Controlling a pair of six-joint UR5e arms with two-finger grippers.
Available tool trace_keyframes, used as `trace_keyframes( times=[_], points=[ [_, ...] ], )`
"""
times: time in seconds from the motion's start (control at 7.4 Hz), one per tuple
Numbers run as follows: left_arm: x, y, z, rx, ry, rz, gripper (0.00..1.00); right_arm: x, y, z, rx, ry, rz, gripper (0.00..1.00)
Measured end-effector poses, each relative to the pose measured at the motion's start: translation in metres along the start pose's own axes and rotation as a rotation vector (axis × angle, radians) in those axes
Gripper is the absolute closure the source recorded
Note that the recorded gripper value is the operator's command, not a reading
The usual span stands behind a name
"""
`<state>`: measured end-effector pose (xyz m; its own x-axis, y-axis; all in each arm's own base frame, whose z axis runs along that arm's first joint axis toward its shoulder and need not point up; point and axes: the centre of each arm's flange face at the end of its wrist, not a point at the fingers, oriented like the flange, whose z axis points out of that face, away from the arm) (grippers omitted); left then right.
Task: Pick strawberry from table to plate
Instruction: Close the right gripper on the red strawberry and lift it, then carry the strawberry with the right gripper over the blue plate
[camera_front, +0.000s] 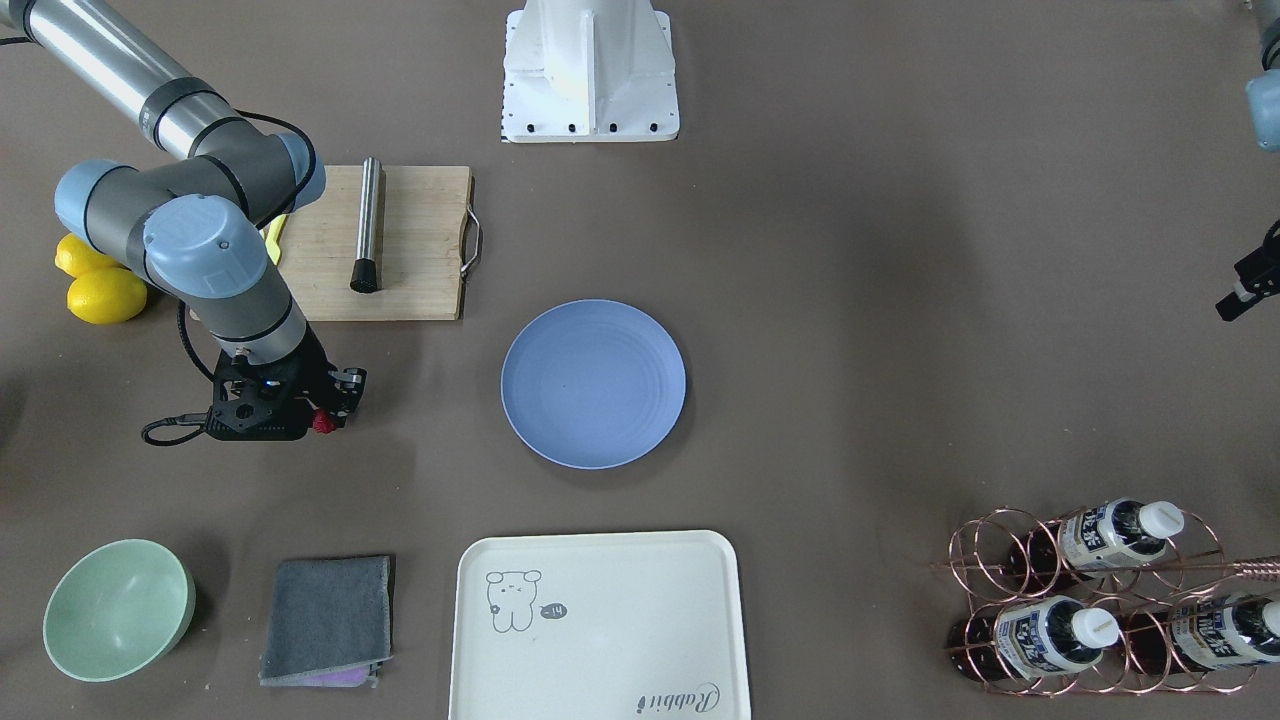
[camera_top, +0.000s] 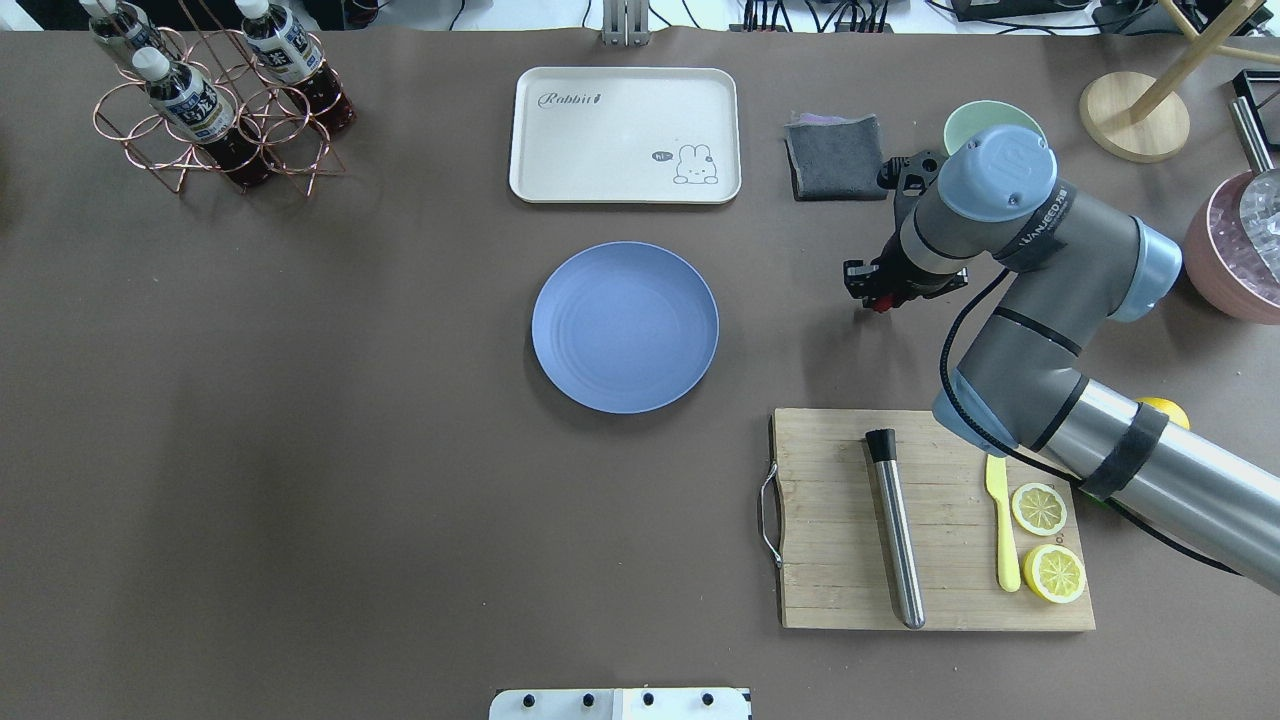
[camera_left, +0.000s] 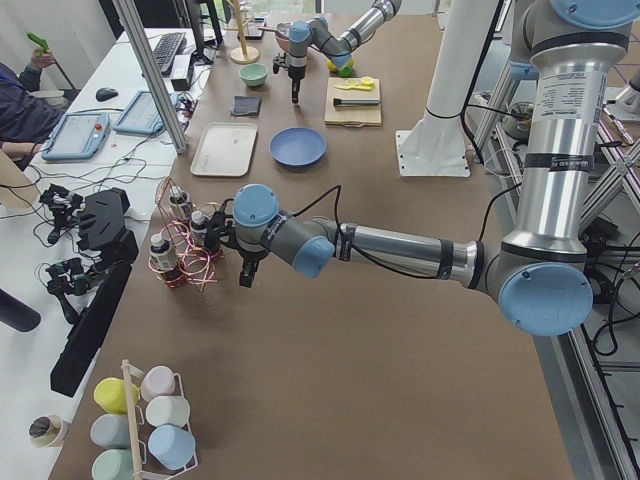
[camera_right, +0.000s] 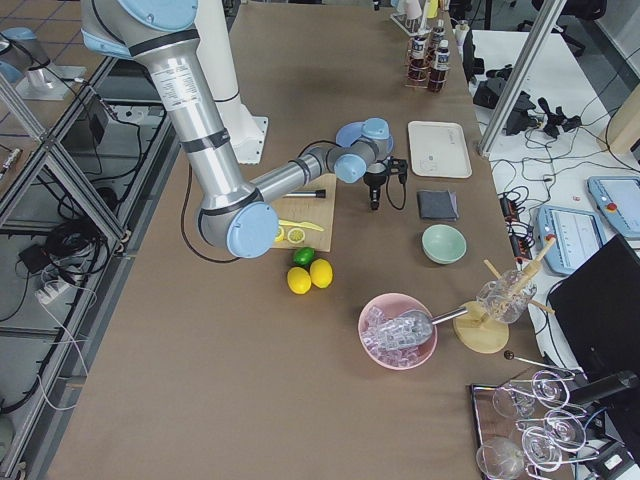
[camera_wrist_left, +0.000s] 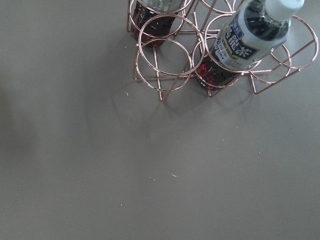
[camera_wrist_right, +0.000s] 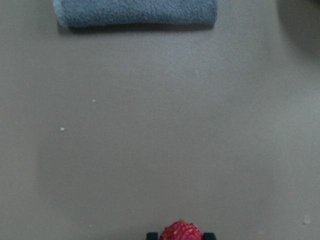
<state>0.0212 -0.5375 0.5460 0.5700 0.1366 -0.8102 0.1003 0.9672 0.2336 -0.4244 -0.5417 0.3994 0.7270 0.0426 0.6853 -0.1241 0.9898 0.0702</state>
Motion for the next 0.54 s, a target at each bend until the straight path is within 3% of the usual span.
trace_keyframes(
  times=[0.54],
  points=[
    [-0.079, 0.001, -0.027, -0.032, -0.062, 0.000, 0.02, -0.097, -0.005, -0.045, 0.019, -0.094, 0.062, 1.00]
  ],
)
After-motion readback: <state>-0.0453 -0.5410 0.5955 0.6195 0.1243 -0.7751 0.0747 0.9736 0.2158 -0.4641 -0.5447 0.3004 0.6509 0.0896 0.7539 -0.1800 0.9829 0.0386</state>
